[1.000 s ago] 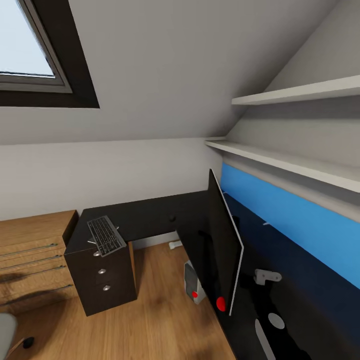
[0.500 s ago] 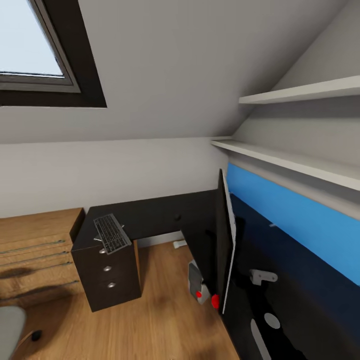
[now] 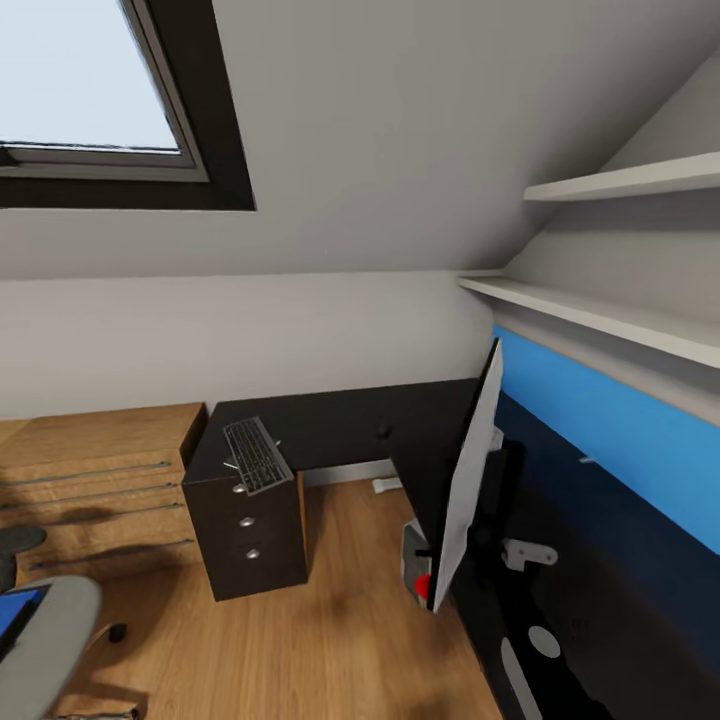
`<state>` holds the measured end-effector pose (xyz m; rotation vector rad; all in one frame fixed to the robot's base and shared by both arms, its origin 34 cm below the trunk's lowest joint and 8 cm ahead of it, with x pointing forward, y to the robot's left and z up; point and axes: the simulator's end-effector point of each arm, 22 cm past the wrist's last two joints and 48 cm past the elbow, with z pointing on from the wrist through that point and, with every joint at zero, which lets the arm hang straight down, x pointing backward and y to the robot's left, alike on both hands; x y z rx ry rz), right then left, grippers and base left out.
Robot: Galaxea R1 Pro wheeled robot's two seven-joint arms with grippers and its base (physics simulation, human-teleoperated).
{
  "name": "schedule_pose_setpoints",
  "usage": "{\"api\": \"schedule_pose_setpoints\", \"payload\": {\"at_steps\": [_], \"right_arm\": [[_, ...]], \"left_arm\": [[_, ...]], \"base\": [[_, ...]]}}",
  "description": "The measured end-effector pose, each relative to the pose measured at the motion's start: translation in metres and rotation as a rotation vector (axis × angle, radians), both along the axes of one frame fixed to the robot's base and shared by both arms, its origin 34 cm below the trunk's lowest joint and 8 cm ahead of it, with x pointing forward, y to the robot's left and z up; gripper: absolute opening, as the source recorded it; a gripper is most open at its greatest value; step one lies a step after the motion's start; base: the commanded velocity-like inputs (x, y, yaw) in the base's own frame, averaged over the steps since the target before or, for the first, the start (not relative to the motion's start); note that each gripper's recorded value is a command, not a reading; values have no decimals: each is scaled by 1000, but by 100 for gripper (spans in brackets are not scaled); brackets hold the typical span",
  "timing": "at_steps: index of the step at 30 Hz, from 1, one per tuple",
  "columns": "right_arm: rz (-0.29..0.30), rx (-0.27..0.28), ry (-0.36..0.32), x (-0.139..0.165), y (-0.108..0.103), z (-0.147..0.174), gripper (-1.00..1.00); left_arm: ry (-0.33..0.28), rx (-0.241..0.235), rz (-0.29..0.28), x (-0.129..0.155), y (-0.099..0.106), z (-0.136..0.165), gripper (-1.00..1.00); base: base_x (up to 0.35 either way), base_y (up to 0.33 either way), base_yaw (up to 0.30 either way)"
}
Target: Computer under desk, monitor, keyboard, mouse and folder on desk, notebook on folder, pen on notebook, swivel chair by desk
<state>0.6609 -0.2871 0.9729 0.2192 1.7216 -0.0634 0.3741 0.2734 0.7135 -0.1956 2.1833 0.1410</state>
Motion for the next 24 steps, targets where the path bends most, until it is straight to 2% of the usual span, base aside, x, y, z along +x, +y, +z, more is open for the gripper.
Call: {"api": "schedule_pose_setpoints", "payload": {"at_steps": [24], "right_arm": [[-12, 1, 29, -2, -4, -16, 100]], "left_arm": [[28, 1, 0, -8, 1, -7, 100]], "base": [[5, 0, 184]]}}
